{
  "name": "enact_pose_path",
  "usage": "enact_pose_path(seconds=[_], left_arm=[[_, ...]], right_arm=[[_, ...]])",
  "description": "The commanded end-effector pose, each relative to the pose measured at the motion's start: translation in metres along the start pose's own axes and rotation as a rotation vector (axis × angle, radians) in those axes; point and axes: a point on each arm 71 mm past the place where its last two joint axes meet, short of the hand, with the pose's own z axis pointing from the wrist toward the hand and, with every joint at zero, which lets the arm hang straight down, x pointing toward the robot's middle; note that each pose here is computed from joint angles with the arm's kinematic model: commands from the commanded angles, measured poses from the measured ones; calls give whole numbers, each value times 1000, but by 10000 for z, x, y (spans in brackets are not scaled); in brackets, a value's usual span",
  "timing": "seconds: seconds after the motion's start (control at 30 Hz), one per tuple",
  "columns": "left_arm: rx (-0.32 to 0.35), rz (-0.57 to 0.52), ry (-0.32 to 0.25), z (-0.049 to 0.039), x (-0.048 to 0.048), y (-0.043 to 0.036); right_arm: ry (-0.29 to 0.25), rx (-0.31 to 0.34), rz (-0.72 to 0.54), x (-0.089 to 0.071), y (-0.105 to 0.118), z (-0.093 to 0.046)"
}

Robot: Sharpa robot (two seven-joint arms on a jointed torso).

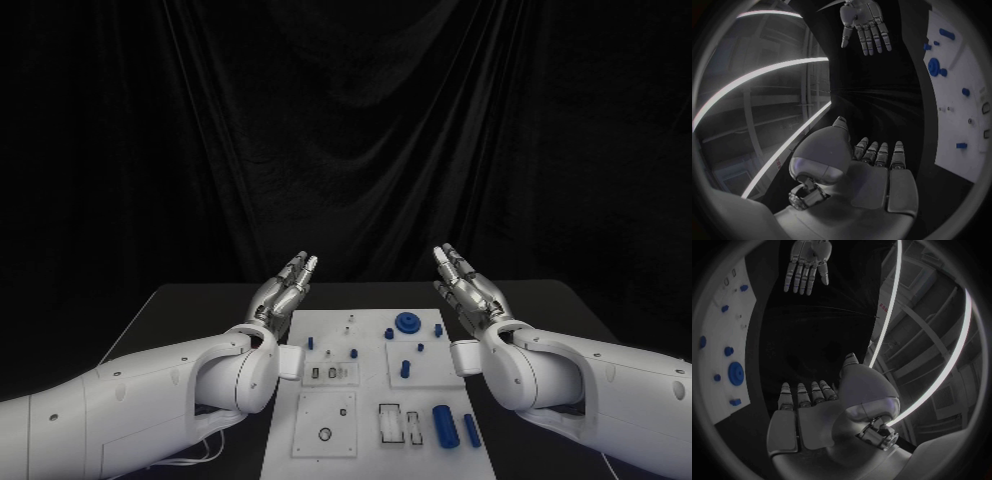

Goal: Assemble the parts on the task board

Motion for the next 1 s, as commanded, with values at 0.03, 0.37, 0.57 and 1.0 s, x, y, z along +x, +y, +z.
enact_pose_path(seconds=[0.03, 0.37, 0.57, 1.0], left_arm=[[23, -172, 159, 21, 103, -53], [29, -350, 338, 38, 144, -89], [32, -394, 378, 39, 148, -103], [216, -298, 447, -64, -125, -244]], right_arm=[[146, 64, 187, 67, 3, 13], [312, 112, 371, 56, 53, 16], [349, 119, 415, 49, 72, 14], [472, 64, 350, -216, 234, -174]])
